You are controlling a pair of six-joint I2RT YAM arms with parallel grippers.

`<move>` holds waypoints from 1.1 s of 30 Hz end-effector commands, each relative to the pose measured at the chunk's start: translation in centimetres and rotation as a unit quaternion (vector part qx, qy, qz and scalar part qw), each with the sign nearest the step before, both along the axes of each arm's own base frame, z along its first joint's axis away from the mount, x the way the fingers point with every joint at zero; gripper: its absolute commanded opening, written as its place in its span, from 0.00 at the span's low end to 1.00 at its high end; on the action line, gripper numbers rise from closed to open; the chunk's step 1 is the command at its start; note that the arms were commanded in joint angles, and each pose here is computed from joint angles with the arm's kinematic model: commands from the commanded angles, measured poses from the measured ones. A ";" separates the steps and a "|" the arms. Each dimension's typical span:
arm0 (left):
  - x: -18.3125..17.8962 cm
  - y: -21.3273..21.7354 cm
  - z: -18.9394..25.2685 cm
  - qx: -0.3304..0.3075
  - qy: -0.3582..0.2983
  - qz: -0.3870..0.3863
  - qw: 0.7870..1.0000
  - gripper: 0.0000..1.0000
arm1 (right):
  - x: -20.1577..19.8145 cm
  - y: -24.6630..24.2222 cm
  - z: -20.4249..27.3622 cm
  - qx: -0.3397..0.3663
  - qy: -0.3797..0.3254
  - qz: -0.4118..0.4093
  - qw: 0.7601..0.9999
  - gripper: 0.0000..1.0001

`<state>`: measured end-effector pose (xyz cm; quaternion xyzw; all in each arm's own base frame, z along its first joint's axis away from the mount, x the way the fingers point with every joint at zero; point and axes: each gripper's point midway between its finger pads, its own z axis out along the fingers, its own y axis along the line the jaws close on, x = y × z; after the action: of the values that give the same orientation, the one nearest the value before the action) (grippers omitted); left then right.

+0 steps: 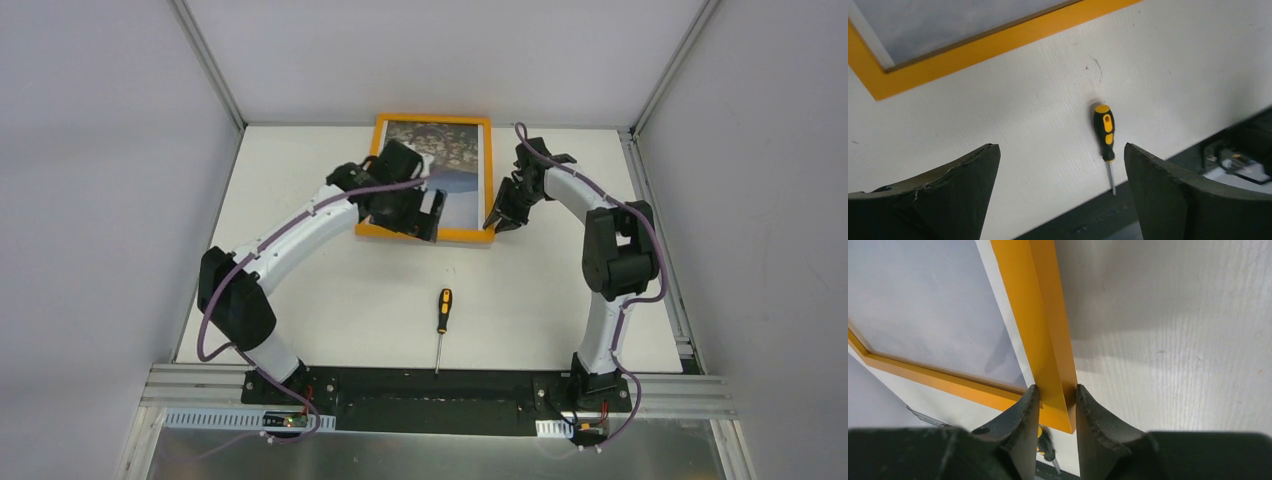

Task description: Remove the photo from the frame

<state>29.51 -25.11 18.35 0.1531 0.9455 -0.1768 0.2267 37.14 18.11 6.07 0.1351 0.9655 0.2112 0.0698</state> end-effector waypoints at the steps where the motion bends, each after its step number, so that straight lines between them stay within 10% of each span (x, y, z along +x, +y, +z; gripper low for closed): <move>1: 0.0 -1.7 2.6 0.083 -0.188 -0.087 0.975 0.99 | -1.4 1.5 5.2 0.038 0.035 -0.008 0.999 0.00; 20: 0.4 -8.6 -2.7 0.247 -0.340 -0.312 0.852 1.00 | -6.0 3.2 9.6 0.110 0.105 -0.032 0.988 0.00; 33: 3.4 -10.3 -5.1 0.379 -0.425 -0.293 0.768 0.84 | -6.9 3.1 9.9 0.110 0.121 -0.030 0.986 0.00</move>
<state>32.02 -34.87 11.82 0.5666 0.6784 0.1804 0.4315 31.98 20.60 12.37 0.1905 0.9446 0.2638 -0.0424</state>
